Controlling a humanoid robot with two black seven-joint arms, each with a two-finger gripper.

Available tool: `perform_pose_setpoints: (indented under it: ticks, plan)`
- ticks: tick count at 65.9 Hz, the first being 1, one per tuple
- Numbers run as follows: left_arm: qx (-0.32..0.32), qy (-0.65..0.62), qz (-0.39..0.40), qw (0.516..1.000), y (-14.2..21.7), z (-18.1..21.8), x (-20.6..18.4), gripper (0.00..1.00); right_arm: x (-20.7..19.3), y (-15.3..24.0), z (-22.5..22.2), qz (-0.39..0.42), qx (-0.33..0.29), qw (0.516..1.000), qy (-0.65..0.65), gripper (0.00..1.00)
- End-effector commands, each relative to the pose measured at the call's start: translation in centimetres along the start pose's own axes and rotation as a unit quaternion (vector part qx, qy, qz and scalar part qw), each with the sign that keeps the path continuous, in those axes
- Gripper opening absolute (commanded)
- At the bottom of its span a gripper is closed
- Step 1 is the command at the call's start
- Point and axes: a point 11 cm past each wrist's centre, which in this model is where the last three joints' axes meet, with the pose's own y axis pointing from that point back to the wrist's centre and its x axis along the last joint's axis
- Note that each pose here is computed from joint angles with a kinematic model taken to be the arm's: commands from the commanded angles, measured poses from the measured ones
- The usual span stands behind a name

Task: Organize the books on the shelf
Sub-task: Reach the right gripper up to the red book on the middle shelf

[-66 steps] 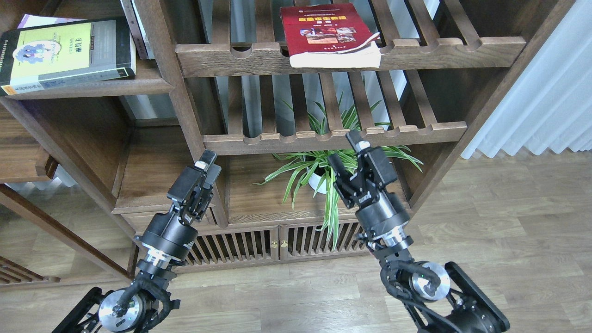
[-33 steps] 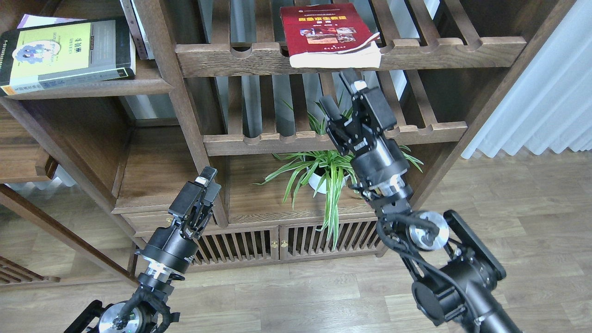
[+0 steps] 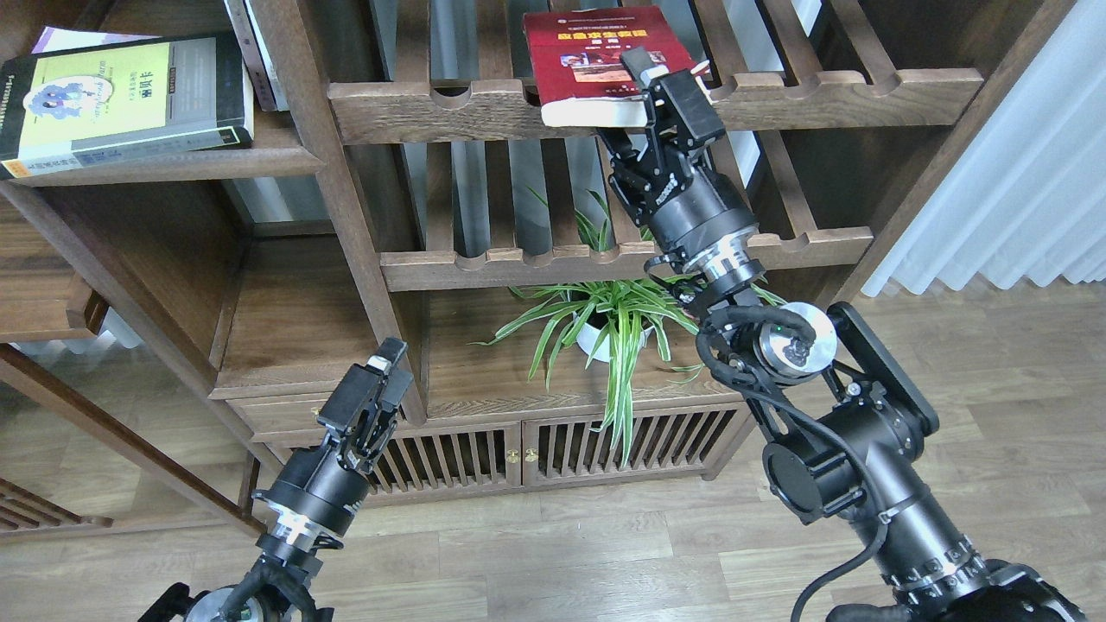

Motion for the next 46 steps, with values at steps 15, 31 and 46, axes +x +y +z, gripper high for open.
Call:
perform_pose_setpoints:
  ticks: [15,31,46]
  plan:
    - [-0.008,0.002,-0.004,1.000,-0.28,0.20,-0.17,0.77,0.18,-0.20,-0.23,0.004,0.002,1.000,0.000,0.47]
    - [-0.010,0.000,0.001,1.000,-0.06,0.41,0.09,0.80,0.42,-0.16,-0.34,0.006,0.003,1.000,0.000,0.21]
    - [-0.002,0.007,0.002,1.000,-0.02,-0.46,0.20,0.97,0.51,0.10,-0.50,0.000,0.005,1.000,-0.022,0.05]
